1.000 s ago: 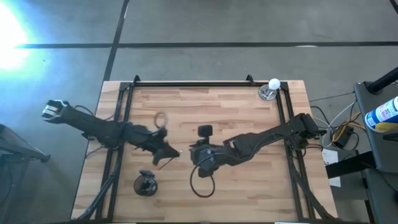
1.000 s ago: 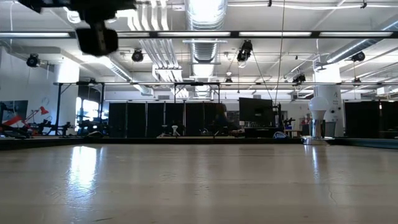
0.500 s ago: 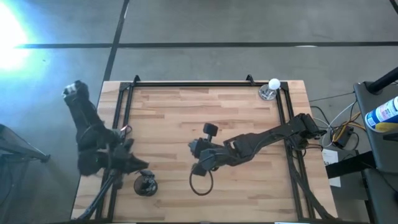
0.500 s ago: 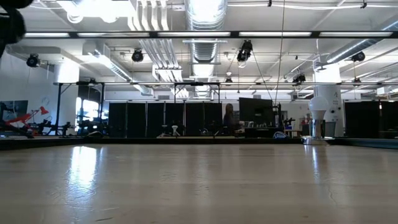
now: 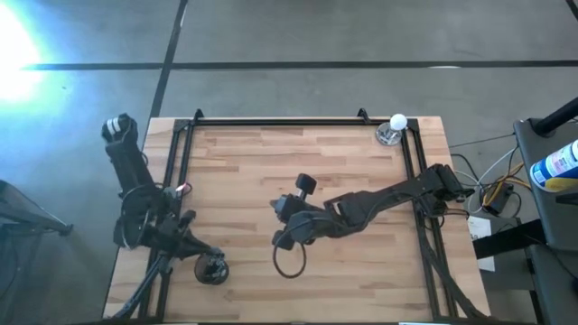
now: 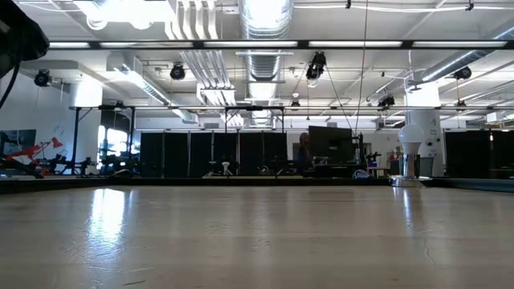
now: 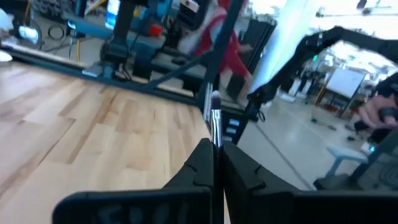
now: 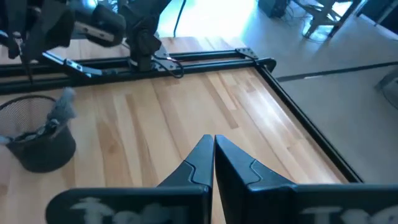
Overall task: Pick & Place Makeup Brushes
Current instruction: Put the eyeshadow brush into the holder, then return to Home Position
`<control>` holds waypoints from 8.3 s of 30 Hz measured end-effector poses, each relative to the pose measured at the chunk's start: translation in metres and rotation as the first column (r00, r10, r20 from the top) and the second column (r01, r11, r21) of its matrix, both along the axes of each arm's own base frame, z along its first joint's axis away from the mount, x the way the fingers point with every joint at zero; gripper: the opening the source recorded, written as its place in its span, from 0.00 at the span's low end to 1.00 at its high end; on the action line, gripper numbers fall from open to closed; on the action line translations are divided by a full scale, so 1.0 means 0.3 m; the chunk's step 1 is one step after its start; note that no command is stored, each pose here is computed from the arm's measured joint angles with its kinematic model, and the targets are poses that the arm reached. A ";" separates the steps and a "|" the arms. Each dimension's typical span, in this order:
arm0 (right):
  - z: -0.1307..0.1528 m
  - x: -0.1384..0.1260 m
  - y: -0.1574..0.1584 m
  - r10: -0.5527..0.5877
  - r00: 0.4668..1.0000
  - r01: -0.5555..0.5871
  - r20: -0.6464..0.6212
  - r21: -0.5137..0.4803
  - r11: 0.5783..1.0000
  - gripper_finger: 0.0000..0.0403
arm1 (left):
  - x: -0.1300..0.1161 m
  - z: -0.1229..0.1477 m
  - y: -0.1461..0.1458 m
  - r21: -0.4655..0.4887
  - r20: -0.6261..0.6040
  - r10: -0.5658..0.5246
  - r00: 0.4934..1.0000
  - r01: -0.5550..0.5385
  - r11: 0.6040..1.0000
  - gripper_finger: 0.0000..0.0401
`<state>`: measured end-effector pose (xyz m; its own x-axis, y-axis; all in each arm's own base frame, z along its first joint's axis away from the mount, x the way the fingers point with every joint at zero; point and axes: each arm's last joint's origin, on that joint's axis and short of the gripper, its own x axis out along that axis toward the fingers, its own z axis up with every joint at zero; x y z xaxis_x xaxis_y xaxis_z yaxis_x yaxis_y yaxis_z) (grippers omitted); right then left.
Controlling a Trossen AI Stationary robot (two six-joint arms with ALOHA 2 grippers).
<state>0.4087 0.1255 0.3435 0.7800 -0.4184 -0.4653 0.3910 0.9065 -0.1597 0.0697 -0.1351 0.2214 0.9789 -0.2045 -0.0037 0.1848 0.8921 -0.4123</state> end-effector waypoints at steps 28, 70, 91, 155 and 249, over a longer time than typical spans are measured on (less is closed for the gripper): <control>-0.001 0.007 -0.023 -0.078 0.996 0.075 0.044 0.069 0.995 0.02 | 0.077 -0.108 -0.085 0.120 -0.012 0.028 1.000 -0.027 0.992 0.03; -0.015 0.028 -0.139 0.391 0.918 -0.361 -0.059 0.277 0.890 0.02 | 0.370 -0.067 0.305 0.094 -0.024 -0.204 0.979 0.206 0.974 0.00; -0.160 -0.314 -0.524 0.424 0.844 -0.486 0.328 0.136 0.863 0.02 | 0.384 -0.067 0.519 0.194 -0.004 0.344 0.939 -0.336 0.921 0.00; -0.535 -1.052 -0.479 0.207 0.756 -0.276 0.621 0.015 0.961 0.02 | 0.109 -0.156 0.485 0.194 0.115 0.288 0.951 -0.306 0.932 0.00; -0.573 -1.042 -0.482 0.267 0.839 -0.261 0.473 -0.079 0.962 0.02 | 0.097 -0.188 0.486 0.228 0.047 0.307 0.951 -0.309 0.923 0.00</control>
